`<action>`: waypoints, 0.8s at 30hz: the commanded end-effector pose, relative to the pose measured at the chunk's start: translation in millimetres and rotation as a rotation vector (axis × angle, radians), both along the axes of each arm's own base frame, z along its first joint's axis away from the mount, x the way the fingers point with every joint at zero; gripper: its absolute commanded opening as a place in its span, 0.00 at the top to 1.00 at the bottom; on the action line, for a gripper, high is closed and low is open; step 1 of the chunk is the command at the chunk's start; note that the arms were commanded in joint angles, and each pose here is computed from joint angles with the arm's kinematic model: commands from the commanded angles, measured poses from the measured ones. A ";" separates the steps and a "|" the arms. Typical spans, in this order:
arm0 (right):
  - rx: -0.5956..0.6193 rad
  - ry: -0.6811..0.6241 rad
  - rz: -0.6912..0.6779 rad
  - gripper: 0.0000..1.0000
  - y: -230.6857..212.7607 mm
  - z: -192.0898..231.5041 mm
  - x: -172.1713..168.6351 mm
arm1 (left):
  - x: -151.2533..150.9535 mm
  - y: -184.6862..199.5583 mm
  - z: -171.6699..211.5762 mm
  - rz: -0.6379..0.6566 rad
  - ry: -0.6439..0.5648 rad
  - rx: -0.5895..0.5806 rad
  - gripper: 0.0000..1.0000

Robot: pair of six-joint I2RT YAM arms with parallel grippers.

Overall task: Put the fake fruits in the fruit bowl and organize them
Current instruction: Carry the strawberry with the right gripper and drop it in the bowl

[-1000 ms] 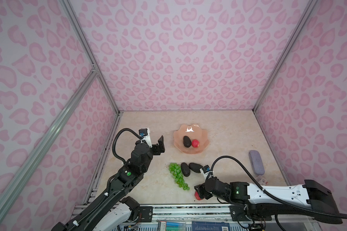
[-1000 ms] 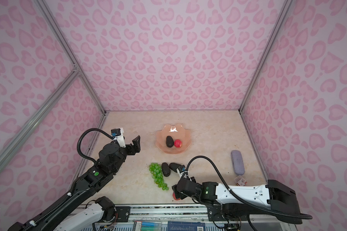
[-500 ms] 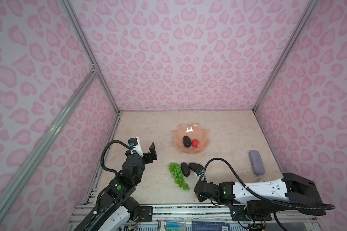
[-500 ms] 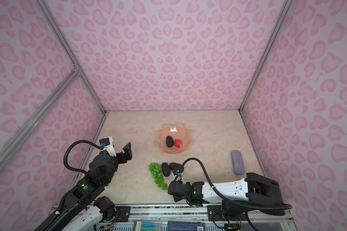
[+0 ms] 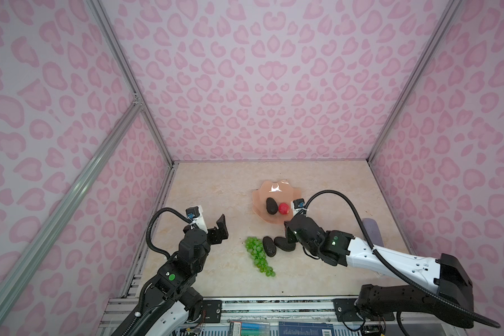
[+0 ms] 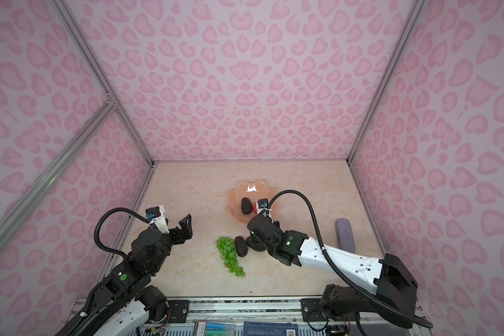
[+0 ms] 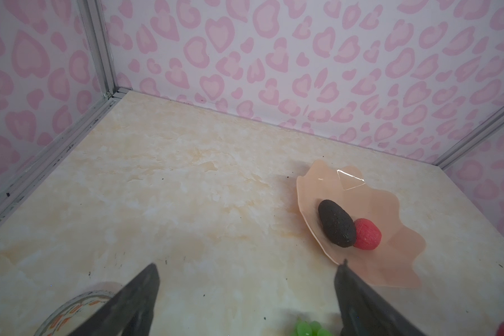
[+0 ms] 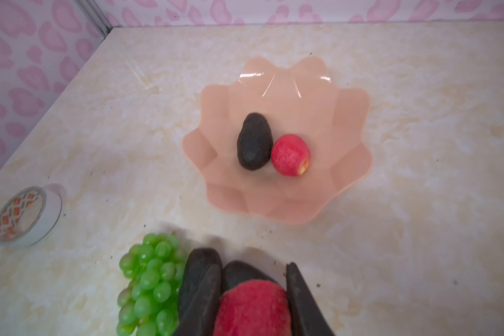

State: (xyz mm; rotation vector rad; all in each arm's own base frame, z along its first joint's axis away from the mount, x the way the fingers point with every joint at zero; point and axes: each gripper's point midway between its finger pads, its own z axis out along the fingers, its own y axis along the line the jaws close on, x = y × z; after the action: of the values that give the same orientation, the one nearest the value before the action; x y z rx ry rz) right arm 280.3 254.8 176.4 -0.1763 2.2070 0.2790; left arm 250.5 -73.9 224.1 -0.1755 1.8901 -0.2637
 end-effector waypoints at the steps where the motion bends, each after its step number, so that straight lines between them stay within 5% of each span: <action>1: -0.048 -0.041 0.052 0.73 13.0 -1.7 31.4 | -4.6 -4.4 -2.2 -0.030 0.026 -0.025 0.06; 13: -0.107 0.107 0.102 0.67 53.3 -81.4 82.9 | -21.1 -26.9 -25.3 -0.151 0.144 -0.123 0.10; 21: -0.076 0.096 0.099 0.34 58.6 -72.7 90.7 | -23.8 -53.9 -41.9 -0.254 0.235 -0.173 0.15; 24: -0.049 0.077 0.088 0.30 53.1 -57.6 92.2 | -24.9 -66.7 -45.0 -0.292 0.267 -0.177 0.16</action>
State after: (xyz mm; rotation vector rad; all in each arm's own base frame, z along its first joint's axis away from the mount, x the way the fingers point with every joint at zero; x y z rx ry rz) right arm 369.1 310.4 107.6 -0.3183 2.3132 0.2677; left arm 227.0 -126.3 174.6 -0.0723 2.1513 -0.5553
